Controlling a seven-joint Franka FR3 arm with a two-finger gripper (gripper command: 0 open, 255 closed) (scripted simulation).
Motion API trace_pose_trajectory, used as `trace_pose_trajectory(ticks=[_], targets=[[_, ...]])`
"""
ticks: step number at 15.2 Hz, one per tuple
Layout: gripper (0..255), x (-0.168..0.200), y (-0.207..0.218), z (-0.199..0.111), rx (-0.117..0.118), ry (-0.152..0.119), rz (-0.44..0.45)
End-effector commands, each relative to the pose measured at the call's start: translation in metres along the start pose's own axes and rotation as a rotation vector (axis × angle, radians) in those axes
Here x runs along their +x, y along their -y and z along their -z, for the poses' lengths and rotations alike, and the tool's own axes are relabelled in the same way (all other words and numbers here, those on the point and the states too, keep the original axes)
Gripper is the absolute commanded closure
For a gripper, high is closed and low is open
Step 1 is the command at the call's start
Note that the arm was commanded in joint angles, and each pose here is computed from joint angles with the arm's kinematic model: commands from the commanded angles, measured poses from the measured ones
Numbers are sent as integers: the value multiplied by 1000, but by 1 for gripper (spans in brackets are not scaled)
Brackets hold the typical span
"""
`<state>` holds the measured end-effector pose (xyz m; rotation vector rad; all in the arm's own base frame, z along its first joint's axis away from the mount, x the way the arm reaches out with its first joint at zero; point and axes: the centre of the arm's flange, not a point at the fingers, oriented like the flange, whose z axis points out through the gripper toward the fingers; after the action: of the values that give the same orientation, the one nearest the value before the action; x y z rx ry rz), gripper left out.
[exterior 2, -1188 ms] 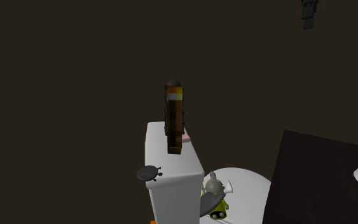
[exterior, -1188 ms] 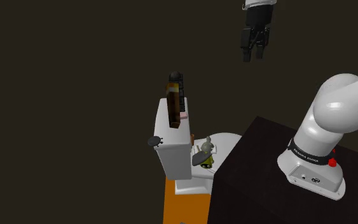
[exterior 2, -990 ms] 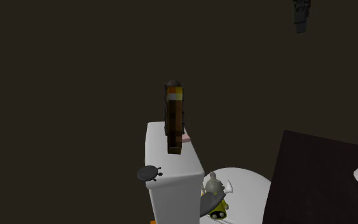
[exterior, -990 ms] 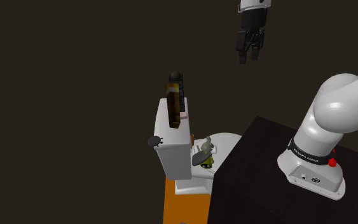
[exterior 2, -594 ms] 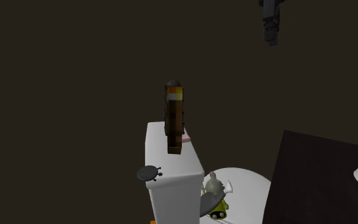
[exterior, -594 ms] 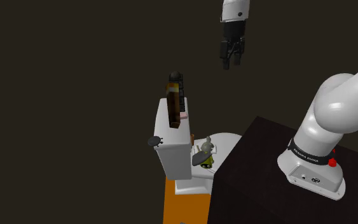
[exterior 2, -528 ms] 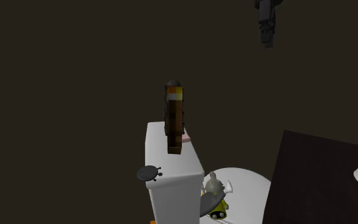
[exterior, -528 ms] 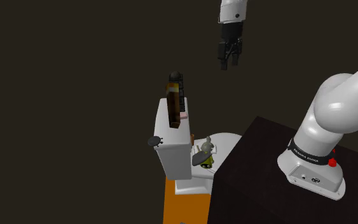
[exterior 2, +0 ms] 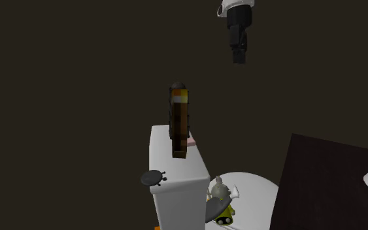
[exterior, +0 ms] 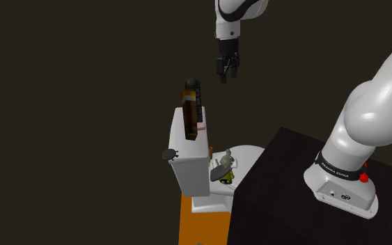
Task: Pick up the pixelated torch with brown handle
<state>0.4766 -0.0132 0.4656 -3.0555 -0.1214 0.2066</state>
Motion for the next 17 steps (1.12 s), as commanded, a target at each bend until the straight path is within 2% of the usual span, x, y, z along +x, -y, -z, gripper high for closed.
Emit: trace_pose_trajectory(ticks=[1,17], targets=[[0,26,2,-7,-12,-1,25],[0,219,19,-75,-101,-7,214]])
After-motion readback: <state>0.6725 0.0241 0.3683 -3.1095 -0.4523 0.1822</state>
